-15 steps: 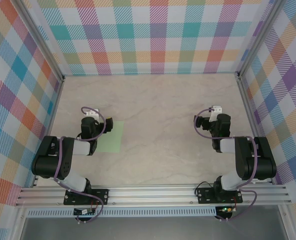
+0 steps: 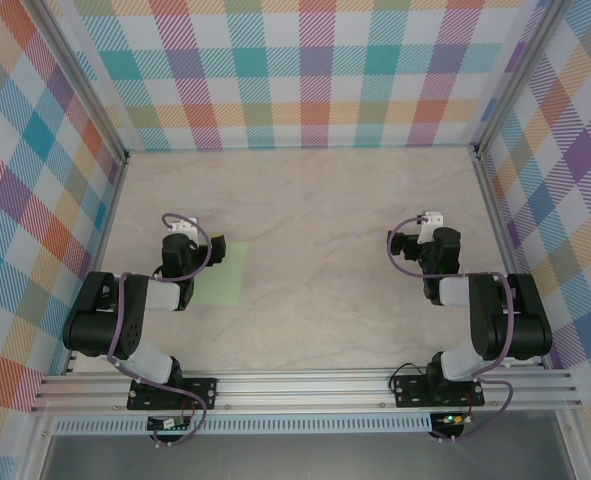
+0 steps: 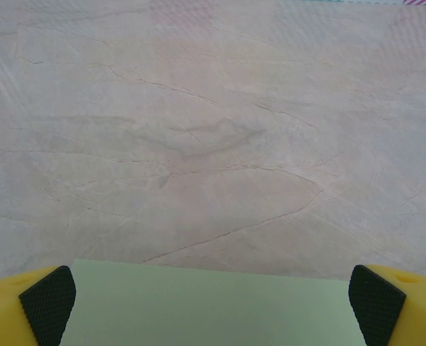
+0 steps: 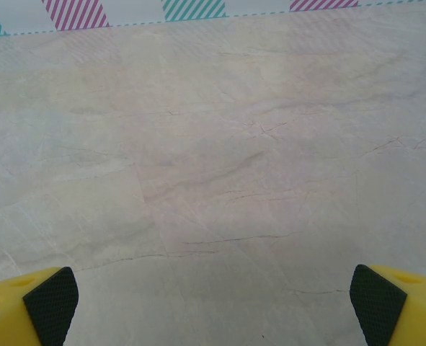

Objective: Fold a paper plane with a square sheet of paper (pick it up from the middle)
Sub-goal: Move a square sheet of paper to the center of the table.

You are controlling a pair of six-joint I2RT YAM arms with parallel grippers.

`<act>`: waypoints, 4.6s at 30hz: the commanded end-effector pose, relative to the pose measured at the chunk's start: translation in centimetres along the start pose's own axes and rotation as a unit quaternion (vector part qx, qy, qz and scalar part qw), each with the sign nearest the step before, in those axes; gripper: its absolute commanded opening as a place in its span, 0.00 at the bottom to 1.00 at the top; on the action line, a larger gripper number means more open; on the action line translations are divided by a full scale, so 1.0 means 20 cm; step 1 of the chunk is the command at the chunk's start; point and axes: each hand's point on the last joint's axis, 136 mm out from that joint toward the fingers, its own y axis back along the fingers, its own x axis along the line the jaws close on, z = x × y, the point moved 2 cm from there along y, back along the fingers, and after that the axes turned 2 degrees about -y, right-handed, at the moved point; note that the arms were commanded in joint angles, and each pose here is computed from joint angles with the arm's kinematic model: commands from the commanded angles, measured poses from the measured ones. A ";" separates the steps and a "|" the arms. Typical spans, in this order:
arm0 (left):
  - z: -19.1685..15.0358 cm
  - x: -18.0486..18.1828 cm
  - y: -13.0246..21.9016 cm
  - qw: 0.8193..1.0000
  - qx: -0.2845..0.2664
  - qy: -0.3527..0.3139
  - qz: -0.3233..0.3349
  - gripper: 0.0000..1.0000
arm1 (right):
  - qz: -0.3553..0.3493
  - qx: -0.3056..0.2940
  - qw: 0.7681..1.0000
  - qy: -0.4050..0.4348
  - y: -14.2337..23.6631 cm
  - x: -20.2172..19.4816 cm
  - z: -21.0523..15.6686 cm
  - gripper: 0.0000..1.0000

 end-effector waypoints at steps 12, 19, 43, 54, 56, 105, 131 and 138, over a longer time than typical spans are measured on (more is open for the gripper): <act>0.04 0.01 -0.01 1.000 -0.008 -0.002 -0.002 1.00 | 0.009 -0.010 1.000 0.006 -0.01 0.01 0.04 1.00; 0.04 0.00 -0.01 1.000 -0.008 -0.002 -0.002 1.00 | 0.009 -0.009 1.000 0.006 -0.01 0.01 0.04 1.00; 0.14 0.03 0.12 0.999 -0.039 0.013 0.004 1.00 | 0.025 -0.015 0.999 0.019 0.01 0.05 0.07 1.00; 0.37 0.03 0.47 0.995 -0.052 0.080 -0.011 1.00 | 0.024 0.129 0.989 -0.072 0.20 0.11 0.16 1.00; 0.42 0.06 0.53 0.993 -0.059 0.101 0.009 1.00 | 0.029 0.148 0.983 -0.109 0.25 0.14 0.17 1.00; -0.45 -0.47 0.36 0.858 0.424 0.288 -0.040 1.00 | 0.215 0.381 0.850 -0.292 0.56 0.71 -0.20 1.00; -0.17 -0.43 0.68 0.936 0.262 0.233 0.032 1.00 | 0.290 0.462 0.818 -0.182 0.20 1.37 -0.08 0.88; -0.24 -0.24 0.81 0.937 0.232 0.256 0.056 1.00 | 0.308 0.498 0.801 -0.123 0.02 1.76 -0.13 0.85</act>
